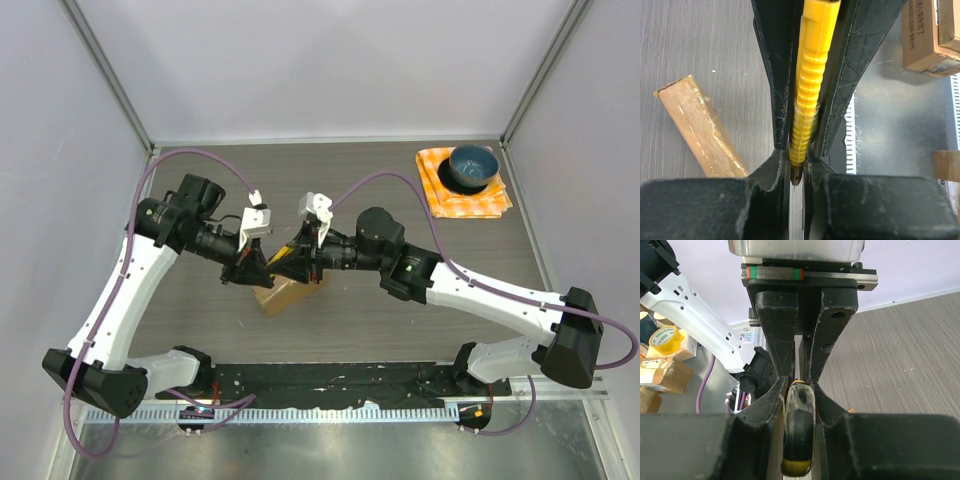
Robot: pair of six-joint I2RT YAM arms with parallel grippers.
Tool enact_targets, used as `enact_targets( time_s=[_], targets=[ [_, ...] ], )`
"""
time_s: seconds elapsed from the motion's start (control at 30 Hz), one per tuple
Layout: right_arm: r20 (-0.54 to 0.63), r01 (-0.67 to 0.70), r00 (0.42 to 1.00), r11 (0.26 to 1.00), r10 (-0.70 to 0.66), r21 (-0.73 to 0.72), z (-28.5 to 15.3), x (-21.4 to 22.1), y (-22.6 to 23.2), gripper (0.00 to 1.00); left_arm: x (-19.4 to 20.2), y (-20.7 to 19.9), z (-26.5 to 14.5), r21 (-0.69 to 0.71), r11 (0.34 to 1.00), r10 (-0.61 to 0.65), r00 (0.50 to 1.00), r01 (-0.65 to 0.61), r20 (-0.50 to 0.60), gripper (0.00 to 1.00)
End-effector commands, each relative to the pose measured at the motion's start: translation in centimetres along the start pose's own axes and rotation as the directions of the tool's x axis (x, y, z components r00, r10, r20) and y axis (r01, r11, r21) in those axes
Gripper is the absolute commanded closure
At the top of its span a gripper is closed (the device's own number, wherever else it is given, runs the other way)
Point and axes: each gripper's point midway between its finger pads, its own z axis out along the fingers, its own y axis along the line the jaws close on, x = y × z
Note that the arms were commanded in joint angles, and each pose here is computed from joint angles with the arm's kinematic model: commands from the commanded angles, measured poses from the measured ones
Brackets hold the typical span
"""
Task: Unpack the express box
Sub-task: Adjust the knife.
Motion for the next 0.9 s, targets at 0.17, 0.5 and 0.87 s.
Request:
enact_targets(
  time_s=[0.17,0.5,0.87],
  targets=[
    [0.106,0.091,0.991,0.995,-0.086,-0.049,1.5,-2.1,3.2,0.73,0.6,-3.6,-0.3,0.095,0.978,-0.184,0.982,0.187,-0.037,1.0],
    [0.104,0.121,0.988,0.99,-0.113,-0.07,1.9,-1.6,4.2,0.62,0.7,-3.0,-0.3,0.067,0.978,-0.193,0.98,0.196,-0.04,1.0],
    [0.052,0.072,0.997,0.985,-0.064,-0.156,2.6,-0.2,5.4,0.99,0.4,-3.5,-0.5,0.073,0.979,-0.186,0.982,0.188,-0.032,0.99]
  ],
)
